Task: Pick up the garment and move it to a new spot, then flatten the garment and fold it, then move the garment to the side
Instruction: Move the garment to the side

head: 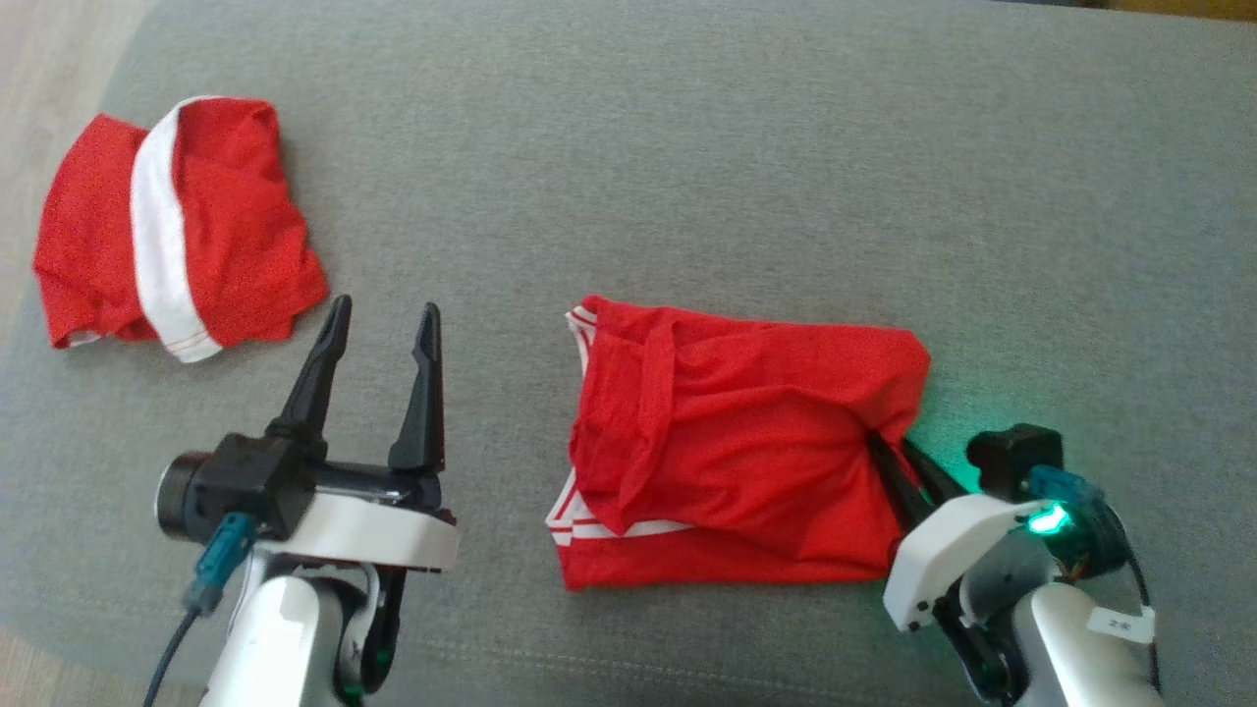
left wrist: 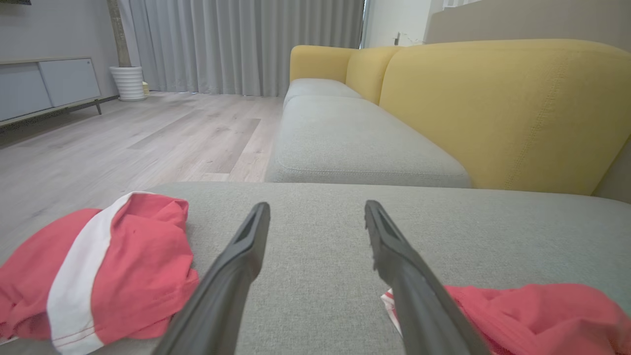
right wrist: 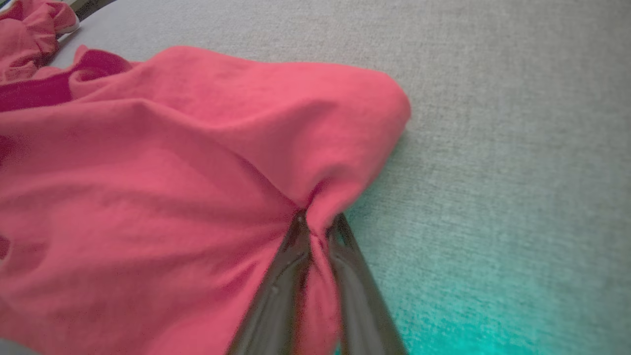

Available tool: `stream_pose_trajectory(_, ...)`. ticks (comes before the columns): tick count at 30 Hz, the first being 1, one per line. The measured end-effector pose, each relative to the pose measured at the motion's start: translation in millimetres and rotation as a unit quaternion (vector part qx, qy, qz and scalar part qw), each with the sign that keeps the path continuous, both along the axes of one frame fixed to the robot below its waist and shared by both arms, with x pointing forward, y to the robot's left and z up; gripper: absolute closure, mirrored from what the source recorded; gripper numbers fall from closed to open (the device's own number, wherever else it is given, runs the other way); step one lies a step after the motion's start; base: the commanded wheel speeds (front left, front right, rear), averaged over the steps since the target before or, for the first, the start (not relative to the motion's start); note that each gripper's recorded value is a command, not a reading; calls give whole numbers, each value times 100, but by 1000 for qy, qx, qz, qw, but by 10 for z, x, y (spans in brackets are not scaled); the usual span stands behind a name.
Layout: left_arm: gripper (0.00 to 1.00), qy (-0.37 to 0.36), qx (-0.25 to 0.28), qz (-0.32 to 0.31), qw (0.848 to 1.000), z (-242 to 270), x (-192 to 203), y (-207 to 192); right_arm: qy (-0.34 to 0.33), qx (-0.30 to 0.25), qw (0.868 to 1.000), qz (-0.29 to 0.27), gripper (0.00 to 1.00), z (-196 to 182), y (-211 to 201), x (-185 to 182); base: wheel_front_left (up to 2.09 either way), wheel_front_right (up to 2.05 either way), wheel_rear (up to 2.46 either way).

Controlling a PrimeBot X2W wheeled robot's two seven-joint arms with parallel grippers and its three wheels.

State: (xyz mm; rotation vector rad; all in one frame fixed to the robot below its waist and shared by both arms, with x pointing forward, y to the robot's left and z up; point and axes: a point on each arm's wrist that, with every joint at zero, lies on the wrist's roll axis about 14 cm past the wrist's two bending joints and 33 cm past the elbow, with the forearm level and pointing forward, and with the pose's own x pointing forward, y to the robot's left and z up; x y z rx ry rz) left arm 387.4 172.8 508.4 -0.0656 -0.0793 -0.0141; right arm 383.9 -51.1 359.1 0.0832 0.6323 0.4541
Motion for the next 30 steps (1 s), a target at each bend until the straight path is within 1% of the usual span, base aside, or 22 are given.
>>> stream_pose_trajectory(4, 0, -2, -3, -8, 1000, -3, 58, -48, -9, -4, 1000, 5, 100, 48, -15, -5, 0, 0, 0)
stream_pose_trajectory(8, 0, -10, -6, -26, 1000, 31, 137, -163, -20, -10, 1000, -3, 100, 117, -126, -11, 0, 0, 0)
stream_pose_trajectory(13, 0, -20, -9, -56, 998, 63, 262, -355, -53, -39, 997, -32, 100, 268, -484, 108, 0, 0, 0)
stream_pose_trajectory(18, 0, -21, -16, -104, 994, 18, 381, -660, -88, -74, 991, -74, 100, 468, -963, 277, 0, 0, 0)
stream_pose_trajectory(21, 0, -21, -19, -134, 991, -20, 463, -856, -103, -108, 983, -107, 100, 562, -1386, 352, 0, 0, 0)
stream_pose_trajectory(22, 0, -23, -24, -155, 987, -36, 536, -992, -117, -134, 976, -128, 100, 651, -1694, 419, 0, 0, 0)
stream_pose_trajectory(24, 0, -25, -26, -173, 984, -55, 609, -1120, -126, -161, 968, -146, 100, 728, -1984, 498, 0, 0, 0)
stream_pose_trajectory(25, 0, -25, -28, -184, 982, -72, 640, -1186, -129, -174, 964, -154, 100, 762, -2121, 539, 0, 0, 0)
stream_pose_trajectory(26, 0, -25, -28, -184, 982, -72, 640, -1186, -129, -174, 964, -154, 100, 762, -2121, 539, 0, 0, 0)
stream_pose_trajectory(27, 0, -25, -29, -191, 981, -98, 674, -1239, -131, -188, 960, -161, 100, 793, -2250, 579, 0, 0, 0)
stream_pose_trajectory(28, 0, -22, -33, -204, 978, -159, 741, -1320, -133, -210, 953, -172, 100, 847, -2466, 652, 0, 0, 0)
stream_pose_trajectory(30, 0, -17, -35, -211, 977, -228, 804, -1369, -129, -231, 946, -186, 100, 873, -2691, 695, 0, 0, 0)
